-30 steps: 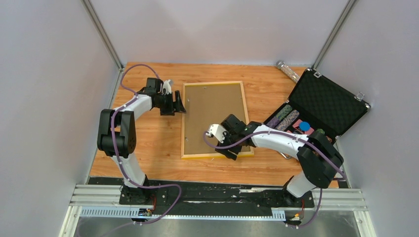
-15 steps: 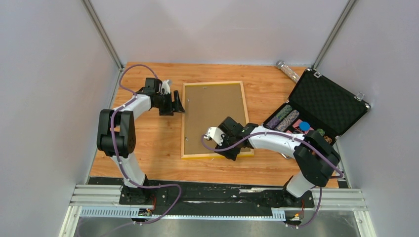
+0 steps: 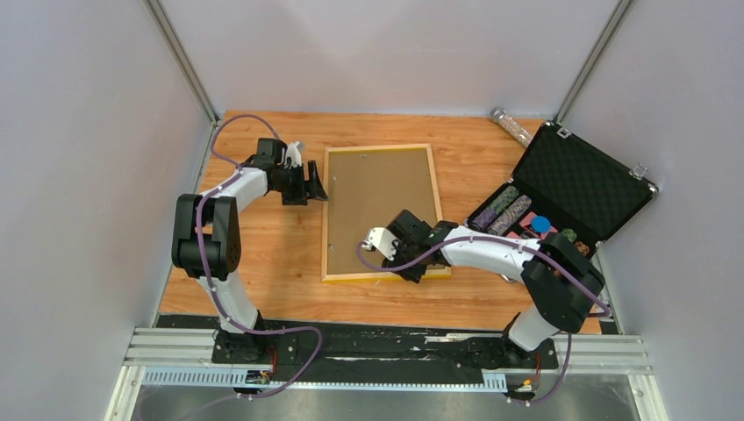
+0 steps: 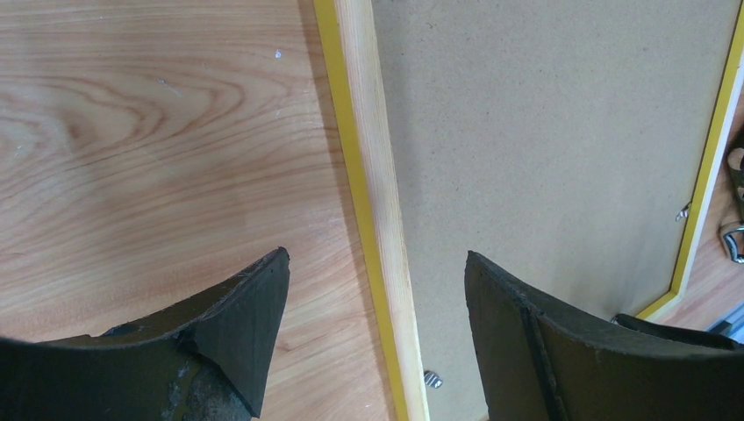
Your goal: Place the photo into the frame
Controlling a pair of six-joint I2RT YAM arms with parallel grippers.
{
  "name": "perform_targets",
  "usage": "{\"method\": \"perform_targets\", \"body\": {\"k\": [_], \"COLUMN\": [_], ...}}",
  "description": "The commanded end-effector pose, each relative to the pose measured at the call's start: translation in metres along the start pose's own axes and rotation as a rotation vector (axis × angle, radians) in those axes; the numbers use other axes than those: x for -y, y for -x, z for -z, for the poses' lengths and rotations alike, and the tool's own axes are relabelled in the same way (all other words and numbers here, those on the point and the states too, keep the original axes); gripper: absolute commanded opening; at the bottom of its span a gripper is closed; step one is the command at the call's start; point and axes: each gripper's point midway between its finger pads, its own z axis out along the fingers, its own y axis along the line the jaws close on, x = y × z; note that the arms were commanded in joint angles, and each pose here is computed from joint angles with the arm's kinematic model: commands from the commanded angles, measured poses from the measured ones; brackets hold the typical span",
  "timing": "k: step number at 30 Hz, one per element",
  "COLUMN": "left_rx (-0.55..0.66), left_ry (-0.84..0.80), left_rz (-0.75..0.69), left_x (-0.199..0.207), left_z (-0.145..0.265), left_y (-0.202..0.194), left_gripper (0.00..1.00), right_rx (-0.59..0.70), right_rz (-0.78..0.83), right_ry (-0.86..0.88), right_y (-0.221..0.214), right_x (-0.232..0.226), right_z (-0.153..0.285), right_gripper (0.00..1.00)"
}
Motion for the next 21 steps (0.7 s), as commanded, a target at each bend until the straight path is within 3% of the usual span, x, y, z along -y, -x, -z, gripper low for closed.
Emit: {"method": "perform_targets", "body": {"k": [1,15,21], "left_rx": [0.049,0.045,0.046], "left_ry": [-0.013,-0.013,-0.012], "left_rz": [-0.05,-0.05,-0.05], "left_x": [0.006,0.004,0.004], "left_z": [0.008,0.007,0.007], "left_y": [0.021,0.02,0.021], "left_gripper": [0.81,0.81,0.81], "right_rx": [0.005,0.01,0.041], "right_rz": [-0.008,-0.009,-0.017], "right_ry": [0.005,0.009,0.001], "right_y": [-0.001,0.002,0.012], "right_x": [-0.004,-0.005,-0.002], "right_z": [0.001,0.006,0.013], "right_gripper": [0.34,0.13,0.14]}}
